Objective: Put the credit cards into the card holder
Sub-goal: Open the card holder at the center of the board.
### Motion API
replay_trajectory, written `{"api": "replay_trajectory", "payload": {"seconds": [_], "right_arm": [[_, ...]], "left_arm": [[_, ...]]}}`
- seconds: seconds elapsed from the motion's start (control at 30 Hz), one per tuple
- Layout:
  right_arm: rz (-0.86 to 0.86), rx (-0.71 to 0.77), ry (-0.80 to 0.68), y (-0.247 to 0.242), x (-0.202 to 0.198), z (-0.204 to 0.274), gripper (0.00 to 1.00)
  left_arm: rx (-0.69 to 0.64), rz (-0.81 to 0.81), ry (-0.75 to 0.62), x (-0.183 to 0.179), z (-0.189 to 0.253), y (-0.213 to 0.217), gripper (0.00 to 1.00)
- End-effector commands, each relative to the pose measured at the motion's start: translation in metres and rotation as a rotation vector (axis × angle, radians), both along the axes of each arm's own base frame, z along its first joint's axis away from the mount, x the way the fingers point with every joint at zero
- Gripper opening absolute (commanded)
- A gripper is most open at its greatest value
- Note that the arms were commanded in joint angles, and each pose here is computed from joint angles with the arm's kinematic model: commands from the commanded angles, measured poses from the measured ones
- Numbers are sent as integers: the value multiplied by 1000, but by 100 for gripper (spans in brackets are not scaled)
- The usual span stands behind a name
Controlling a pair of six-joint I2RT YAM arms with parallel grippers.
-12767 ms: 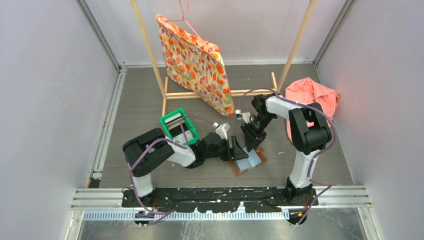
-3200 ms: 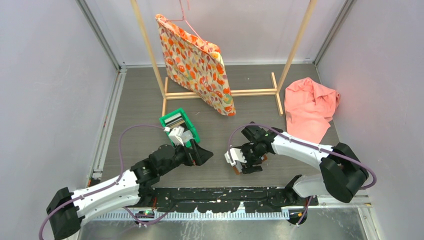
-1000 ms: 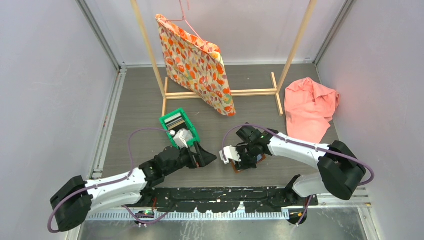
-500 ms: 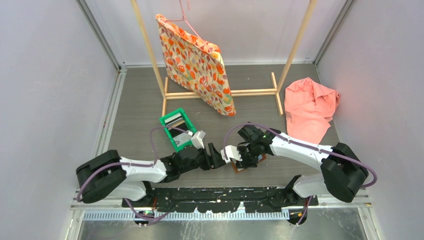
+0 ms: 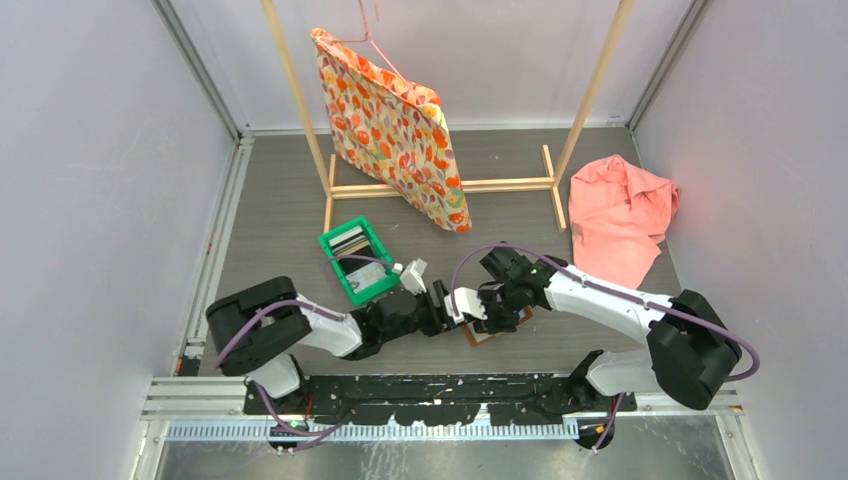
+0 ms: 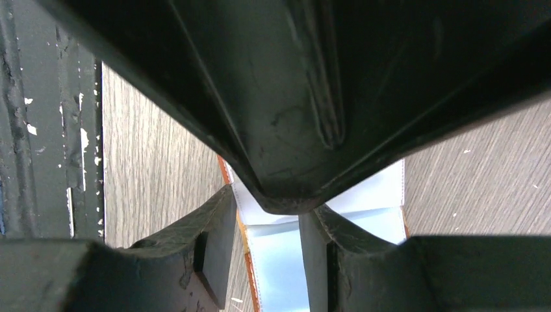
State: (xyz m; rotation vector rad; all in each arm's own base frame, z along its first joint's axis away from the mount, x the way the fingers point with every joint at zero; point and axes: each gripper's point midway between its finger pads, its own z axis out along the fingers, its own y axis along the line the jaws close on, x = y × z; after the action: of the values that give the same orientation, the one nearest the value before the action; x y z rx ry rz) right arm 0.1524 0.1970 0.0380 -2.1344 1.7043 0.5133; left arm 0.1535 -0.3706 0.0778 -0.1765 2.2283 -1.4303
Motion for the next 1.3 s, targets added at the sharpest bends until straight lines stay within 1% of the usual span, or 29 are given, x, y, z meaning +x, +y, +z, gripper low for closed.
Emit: {"api": "replay_trajectory", "payload": {"seconds": [0.0, 0.53, 0.77, 0.93, 1.27], "right_arm": [[7, 55, -28, 10, 6, 17, 44], [-1, 62, -35, 9, 8, 19, 42], [-6, 64, -32, 8, 8, 19, 42], [-9, 62, -29, 8, 8, 18, 41], [-12, 48, -18, 6, 8, 15, 41]], "left_arm": [[-151, 28, -28, 13, 33, -23, 65], [-169, 105, 20, 27, 18, -30, 65], [-231, 188, 25, 35, 21, -17, 65], [-274, 218, 15, 38, 26, -13, 64], [-287, 252, 21, 37, 23, -3, 62]]}}
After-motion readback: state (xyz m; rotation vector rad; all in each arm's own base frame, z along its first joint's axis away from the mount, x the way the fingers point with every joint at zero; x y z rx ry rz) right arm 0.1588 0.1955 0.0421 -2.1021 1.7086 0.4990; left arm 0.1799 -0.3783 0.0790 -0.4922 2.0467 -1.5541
